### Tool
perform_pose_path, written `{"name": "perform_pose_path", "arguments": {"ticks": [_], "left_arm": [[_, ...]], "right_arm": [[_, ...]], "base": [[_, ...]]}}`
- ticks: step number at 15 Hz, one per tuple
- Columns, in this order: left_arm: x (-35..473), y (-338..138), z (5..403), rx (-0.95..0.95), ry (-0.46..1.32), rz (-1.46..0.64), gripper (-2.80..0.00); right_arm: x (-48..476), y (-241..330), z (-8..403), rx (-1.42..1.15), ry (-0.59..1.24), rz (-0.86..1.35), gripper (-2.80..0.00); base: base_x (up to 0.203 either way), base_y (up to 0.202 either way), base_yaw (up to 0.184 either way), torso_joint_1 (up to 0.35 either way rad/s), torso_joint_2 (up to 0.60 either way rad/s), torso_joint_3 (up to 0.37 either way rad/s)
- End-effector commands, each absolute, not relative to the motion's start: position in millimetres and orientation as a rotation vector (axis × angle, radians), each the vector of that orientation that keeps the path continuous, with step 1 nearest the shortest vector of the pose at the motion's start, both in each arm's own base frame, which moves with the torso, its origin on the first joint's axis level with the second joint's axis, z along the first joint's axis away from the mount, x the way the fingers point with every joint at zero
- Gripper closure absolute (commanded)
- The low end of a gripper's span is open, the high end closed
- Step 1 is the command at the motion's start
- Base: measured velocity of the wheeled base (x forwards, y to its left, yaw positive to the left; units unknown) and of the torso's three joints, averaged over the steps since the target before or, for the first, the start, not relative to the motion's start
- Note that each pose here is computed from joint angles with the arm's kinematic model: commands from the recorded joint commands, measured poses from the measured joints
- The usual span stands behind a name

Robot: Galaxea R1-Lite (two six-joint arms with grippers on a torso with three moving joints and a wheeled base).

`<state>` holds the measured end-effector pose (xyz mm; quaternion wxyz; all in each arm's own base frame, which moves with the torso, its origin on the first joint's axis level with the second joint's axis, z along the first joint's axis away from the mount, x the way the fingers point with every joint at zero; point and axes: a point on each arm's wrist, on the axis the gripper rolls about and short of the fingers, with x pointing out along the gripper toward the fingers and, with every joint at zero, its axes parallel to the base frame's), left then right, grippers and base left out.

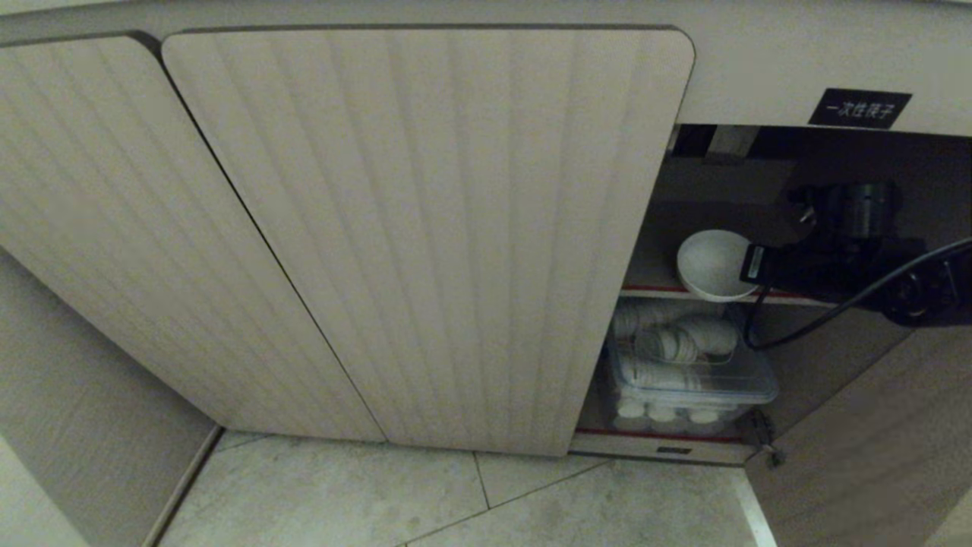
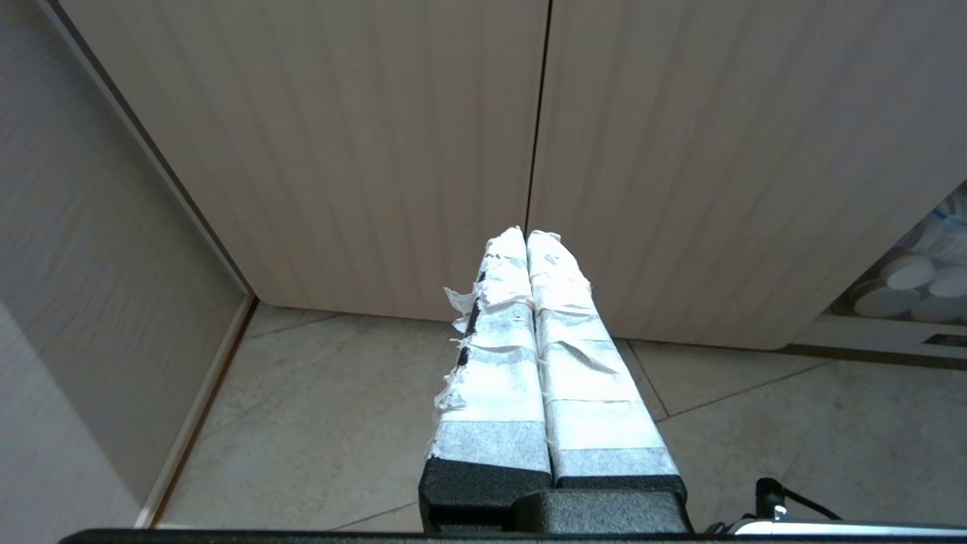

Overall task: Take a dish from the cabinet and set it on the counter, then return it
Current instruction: Take the bowl from the cabinet

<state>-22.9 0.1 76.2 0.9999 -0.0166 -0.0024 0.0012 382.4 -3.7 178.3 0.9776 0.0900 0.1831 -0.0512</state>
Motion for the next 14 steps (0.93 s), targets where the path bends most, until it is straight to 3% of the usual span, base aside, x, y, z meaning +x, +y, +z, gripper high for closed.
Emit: {"name": "perform_pose_path", "arguments": {"ticks": [1, 14], "left_arm": [[-23, 0, 76, -0.034, -0.006, 0.003, 0.0], [-23, 0, 76, -0.034, -0.006, 0.003, 0.0]], "right_arm": [[375, -3, 178, 0.184, 0.376, -0.102, 0.0], [320, 4, 180, 0.21, 0.424, 0.003, 0.0]], "base": [[0.0, 0.0, 0.0, 0.0, 0.0, 0.0], [0.0, 0.0, 0.0, 0.0, 0.0, 0.0]]}}
